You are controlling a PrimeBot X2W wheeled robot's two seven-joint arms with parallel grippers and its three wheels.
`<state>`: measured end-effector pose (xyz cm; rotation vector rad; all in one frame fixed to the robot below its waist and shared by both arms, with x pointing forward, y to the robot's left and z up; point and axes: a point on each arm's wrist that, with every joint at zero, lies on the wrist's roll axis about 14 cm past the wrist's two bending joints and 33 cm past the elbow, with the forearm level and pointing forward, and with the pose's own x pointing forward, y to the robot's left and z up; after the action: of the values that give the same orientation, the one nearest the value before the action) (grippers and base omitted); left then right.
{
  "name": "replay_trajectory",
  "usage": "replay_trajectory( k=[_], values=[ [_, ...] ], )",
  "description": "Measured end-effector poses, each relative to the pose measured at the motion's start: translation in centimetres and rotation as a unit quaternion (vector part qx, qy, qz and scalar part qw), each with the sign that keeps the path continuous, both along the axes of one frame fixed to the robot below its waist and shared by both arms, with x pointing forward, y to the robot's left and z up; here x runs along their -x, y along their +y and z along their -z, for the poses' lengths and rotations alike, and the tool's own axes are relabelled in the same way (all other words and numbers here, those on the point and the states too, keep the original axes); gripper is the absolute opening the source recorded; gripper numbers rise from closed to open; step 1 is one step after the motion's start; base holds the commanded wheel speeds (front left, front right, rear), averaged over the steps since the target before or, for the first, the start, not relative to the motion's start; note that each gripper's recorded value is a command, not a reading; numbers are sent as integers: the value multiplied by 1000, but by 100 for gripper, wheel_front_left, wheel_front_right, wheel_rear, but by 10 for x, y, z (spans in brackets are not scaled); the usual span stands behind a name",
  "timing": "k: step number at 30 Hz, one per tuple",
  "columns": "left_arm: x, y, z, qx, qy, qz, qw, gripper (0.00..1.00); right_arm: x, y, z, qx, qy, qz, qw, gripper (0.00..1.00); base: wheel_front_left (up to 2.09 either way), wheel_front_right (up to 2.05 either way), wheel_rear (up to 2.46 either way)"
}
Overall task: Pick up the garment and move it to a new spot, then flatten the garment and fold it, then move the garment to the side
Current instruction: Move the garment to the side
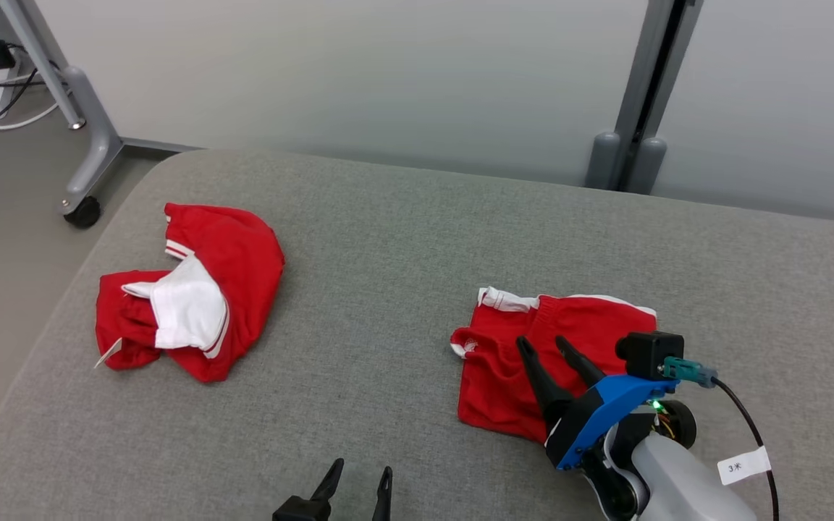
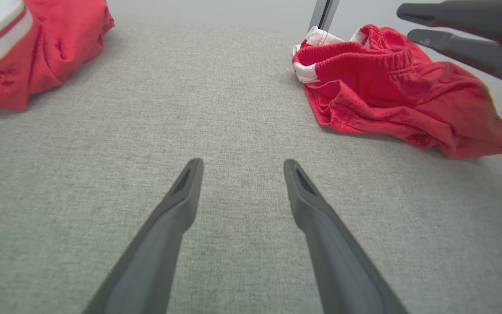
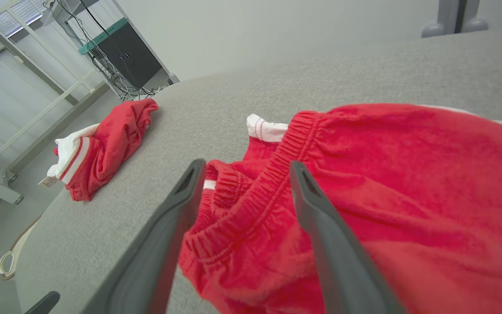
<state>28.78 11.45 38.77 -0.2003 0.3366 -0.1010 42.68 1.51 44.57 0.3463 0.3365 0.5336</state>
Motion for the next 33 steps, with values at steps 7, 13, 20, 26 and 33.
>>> replay_trajectory(
  k=[7,13,20,26,33],
  values=[
    [6,-2,11,2,23,1,1000,100,-3,3,28,21,41,-6,999,100,0,0,0],
    [-1,-7,10,3,22,10,1000,100,-4,2,38,26,58,-5,998,100,0,0,0],
    [-4,-9,10,12,26,9,1000,100,-2,6,46,35,67,-15,997,50,0,0,0],
    [-3,-7,14,17,34,-1,999,100,-2,8,52,37,73,-18,996,0,0,0,0],
    [-2,-4,16,17,37,-6,999,100,-4,9,48,30,64,-15,997,0,0,0,0]
  ],
)
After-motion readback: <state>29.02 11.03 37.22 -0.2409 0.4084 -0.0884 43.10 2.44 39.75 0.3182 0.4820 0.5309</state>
